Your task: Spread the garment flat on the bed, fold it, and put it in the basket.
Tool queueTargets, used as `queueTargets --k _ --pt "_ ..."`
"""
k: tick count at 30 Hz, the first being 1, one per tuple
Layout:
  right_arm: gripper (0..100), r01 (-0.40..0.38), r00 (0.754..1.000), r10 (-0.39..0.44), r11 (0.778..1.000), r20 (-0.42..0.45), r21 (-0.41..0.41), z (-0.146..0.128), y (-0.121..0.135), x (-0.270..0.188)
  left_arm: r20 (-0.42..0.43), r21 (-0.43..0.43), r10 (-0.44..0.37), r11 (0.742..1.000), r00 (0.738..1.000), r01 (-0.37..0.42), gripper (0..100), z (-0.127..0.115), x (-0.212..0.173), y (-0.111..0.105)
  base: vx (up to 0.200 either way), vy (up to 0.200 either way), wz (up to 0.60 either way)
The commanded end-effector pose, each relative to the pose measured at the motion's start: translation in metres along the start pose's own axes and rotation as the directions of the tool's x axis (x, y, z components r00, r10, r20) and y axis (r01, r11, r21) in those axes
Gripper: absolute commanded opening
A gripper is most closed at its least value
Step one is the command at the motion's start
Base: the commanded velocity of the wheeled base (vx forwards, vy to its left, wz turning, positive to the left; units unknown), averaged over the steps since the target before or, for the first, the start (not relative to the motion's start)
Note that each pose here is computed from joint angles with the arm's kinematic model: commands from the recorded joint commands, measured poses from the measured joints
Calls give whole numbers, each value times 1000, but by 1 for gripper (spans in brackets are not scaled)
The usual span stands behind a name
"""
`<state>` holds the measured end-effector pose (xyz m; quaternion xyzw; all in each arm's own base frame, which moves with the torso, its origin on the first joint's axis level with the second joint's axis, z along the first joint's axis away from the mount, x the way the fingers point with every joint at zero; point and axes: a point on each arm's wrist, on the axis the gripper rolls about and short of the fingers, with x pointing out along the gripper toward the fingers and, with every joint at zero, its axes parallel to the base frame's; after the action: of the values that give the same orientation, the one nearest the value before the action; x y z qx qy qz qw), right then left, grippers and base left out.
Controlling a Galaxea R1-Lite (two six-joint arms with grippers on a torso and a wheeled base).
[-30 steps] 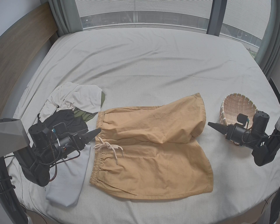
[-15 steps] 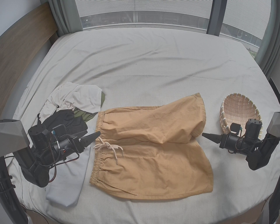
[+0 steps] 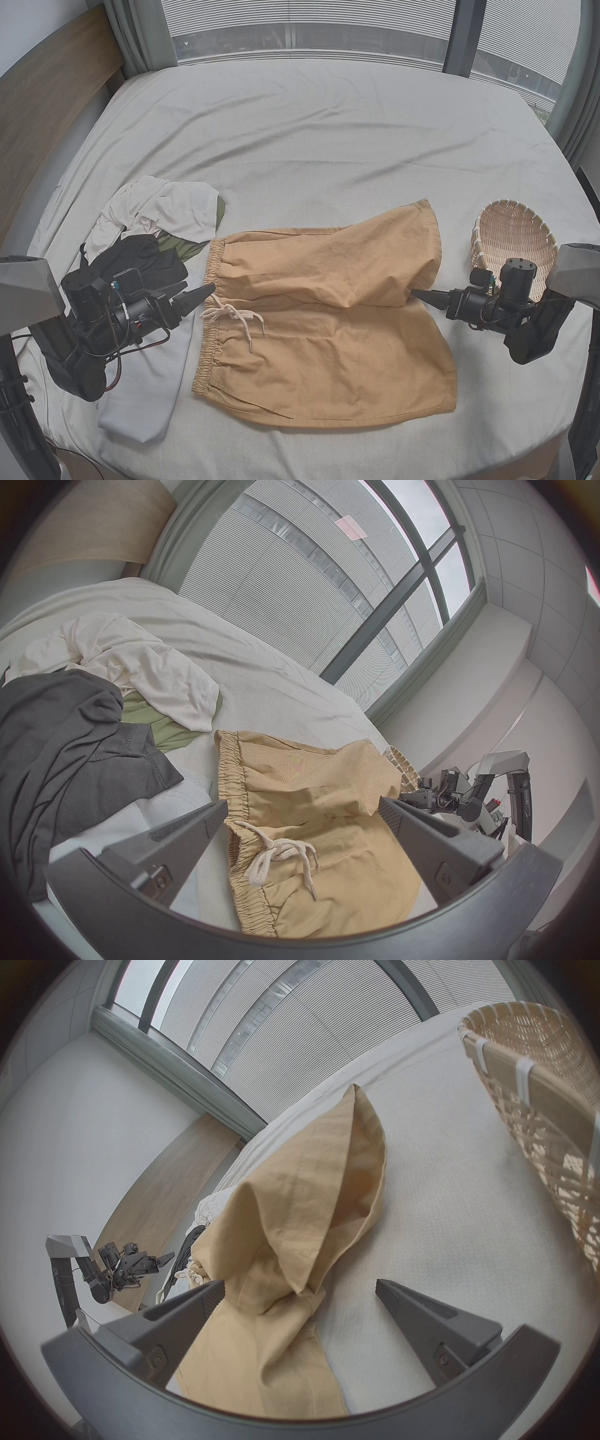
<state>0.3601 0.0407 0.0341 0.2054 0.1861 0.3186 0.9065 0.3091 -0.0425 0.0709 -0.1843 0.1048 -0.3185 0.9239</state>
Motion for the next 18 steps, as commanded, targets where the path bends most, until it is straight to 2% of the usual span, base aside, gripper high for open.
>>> queueTargets --k 1,2,3,18 --pt "100 6 1000 -6 1000 7 -1 -2 -4 6 -2 -2 1 1000 1000 -1 100 -1 0 0 0 0 0" --pt "100 8 1000 -8 1000 11 -4 -1 -4 7 -2 -2 0 1000 1000 0 100 -1 0 0 0 0 0" --pt "0 7 1000 -7 1000 19 -10 -1 -4 8 -2 -2 0 1000 1000 0 100 -1 0 0 0 0 0" --pt "0 16 999 -16 1000 29 12 -1 -5 11 -10 -5 1 1000 1000 -1 100 -3 1 1 0 0 0"
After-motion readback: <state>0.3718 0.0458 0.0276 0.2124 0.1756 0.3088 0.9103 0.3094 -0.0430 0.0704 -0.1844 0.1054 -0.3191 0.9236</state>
